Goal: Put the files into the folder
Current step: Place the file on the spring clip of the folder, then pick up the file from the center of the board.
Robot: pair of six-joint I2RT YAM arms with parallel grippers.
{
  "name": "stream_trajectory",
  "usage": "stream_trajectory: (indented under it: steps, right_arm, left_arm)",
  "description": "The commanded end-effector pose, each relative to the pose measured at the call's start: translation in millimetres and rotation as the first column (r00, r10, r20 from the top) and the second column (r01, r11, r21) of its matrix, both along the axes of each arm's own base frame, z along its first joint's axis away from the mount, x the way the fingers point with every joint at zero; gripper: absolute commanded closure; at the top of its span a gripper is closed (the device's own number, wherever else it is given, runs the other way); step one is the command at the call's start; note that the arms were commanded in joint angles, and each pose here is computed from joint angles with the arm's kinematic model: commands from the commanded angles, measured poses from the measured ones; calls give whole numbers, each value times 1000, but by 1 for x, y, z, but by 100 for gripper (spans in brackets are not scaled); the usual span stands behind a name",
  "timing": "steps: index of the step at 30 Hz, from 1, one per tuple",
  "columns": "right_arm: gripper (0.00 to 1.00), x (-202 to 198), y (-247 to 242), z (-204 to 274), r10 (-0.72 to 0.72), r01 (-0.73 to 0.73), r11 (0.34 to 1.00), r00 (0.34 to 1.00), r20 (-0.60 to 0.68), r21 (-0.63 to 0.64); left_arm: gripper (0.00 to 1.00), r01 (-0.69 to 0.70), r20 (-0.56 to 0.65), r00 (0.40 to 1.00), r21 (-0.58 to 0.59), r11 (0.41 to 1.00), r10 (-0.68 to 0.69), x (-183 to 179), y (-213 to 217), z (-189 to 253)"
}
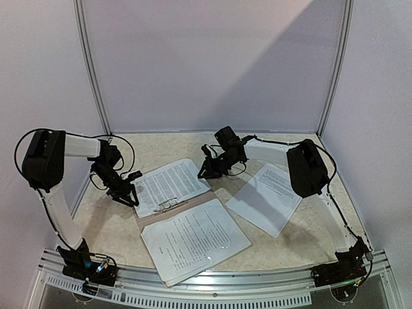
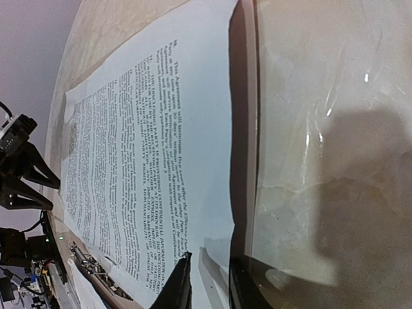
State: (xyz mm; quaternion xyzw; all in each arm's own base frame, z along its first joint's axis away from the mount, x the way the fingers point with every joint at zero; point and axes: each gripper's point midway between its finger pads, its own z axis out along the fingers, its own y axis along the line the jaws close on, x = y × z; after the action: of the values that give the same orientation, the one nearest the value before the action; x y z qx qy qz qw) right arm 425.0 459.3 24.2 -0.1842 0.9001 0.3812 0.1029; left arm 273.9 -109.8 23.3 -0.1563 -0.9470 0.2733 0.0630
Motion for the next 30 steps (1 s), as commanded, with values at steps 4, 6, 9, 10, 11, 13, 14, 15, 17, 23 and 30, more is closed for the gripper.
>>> stream_trajectory:
  steps: [4,6,9,10,11,13,14,15,17,23,30]
  right_arm:
    - [75,-2,-2,1,3,-2,999,1000,12,-38]
    - [72,-2,-3,2,2,-1,999,1000,16,-42]
    - [67,0,-5,4,-4,6,998,999,32,-56]
    - [66,2,-6,6,-7,9,998,999,42,-62]
    - [63,3,-7,8,-10,13,997,999,53,-70]
    - [59,7,-11,13,-21,28,996,997,79,-86]
    - [57,9,-12,18,-24,32,996,996,91,-87]
    - [55,11,-13,22,-29,38,996,994,103,-86]
    - [53,17,-14,38,-39,49,996,990,136,-75]
    - [49,39,-47,102,-111,140,985,958,265,-96]
    - [46,34,-205,100,-322,421,815,900,293,-398]
  left_arm:
    - [58,23,9,1000,4,1000,-23,0,-2,6]
    - [55,23,12,1000,7,1000,-23,0,-1,6]
    - [51,26,23,999,24,999,-27,1,4,6]
    - [51,27,25,999,31,999,-28,1,6,6]
    - [50,25,30,999,36,999,-26,1,8,7]
    - [50,12,36,999,37,999,-13,3,11,8]
    - [50,6,41,999,36,999,-7,4,13,10]
    - [50,3,45,999,37,999,-4,4,14,12]
    - [50,3,59,998,43,999,-6,6,16,17]
    - [49,2,153,988,67,998,-12,17,22,42]
    - [47,52,321,944,102,993,-82,39,21,84]
